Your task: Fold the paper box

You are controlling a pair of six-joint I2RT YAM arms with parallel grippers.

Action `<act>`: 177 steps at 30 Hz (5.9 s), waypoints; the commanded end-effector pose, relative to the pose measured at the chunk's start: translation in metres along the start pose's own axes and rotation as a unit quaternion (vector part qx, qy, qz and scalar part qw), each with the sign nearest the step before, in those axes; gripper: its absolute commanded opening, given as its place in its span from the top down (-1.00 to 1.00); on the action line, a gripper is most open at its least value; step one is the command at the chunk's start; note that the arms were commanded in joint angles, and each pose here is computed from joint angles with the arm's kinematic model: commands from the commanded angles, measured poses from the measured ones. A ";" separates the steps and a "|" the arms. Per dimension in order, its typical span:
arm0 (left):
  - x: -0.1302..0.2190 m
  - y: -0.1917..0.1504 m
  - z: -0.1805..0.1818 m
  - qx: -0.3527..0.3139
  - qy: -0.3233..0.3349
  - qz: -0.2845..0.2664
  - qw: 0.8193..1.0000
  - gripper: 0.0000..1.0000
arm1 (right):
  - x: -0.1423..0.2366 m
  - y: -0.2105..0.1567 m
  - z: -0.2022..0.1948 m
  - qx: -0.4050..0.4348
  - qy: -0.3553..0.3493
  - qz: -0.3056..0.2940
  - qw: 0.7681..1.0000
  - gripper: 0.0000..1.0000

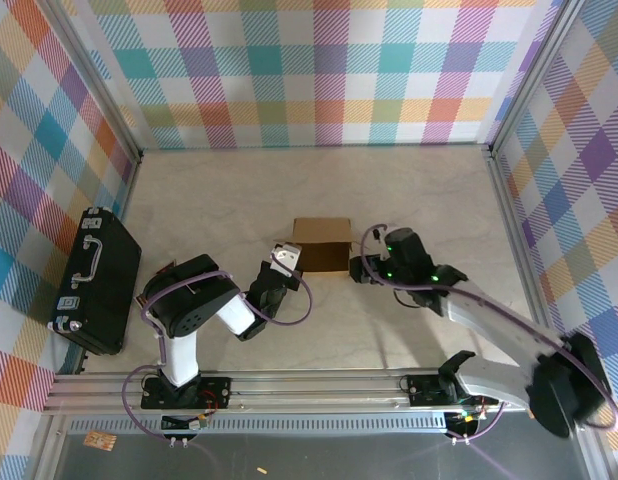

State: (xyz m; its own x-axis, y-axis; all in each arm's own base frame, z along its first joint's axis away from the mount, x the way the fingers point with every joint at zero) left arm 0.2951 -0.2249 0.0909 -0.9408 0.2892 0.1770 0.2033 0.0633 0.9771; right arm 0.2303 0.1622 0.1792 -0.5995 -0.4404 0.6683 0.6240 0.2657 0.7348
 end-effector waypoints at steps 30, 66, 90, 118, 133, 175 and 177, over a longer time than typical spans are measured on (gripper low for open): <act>0.024 -0.010 -0.003 -0.011 -0.048 0.026 0.998 -0.34 | -0.075 0.055 0.028 -0.164 0.118 0.062 0.977 0.27; -0.002 0.082 0.021 0.284 -0.020 0.325 0.902 -0.71 | -0.092 0.043 -0.034 -0.152 0.077 0.140 0.975 -0.05; -0.004 0.071 0.050 0.364 -0.039 0.349 0.863 -0.39 | -0.081 0.034 -0.029 -0.152 0.145 0.148 0.966 -0.31; 0.016 0.074 0.095 0.440 -0.033 0.336 0.832 -0.11 | -0.144 -0.005 0.118 0.815 -0.189 -0.115 0.535 -0.54; 0.015 0.076 0.110 0.416 0.012 0.324 0.850 -0.06 | -0.144 0.011 0.126 0.797 -0.203 -0.133 0.554 0.35; 0.044 0.025 -0.032 -0.319 -0.370 -0.061 0.871 -0.77 | -0.019 0.031 0.109 0.674 0.047 -0.068 0.734 0.85; 0.038 0.025 -0.033 -0.313 -0.361 -0.082 0.874 -0.77 | -0.017 0.031 0.109 0.676 0.049 -0.071 0.732 0.85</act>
State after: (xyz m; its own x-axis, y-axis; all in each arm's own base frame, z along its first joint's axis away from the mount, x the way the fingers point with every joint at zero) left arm 0.2469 -0.2330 0.1016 -0.4664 0.8395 0.2787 -0.1812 -0.3990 0.8989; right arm 0.2069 0.2708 0.1892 -0.5391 -0.5577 0.6312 -0.5471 0.8016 0.2410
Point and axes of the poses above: each hand's point on the last joint's axis, 136 mm out from that joint toward the fingers, its own x axis back along the fingers, its own z axis along the line the jaws close on, y = z × x, the point moved 5 cm from there along x, back along the fingers, and after that the axes turned 15 degrees about x, right-handed, at the moved point
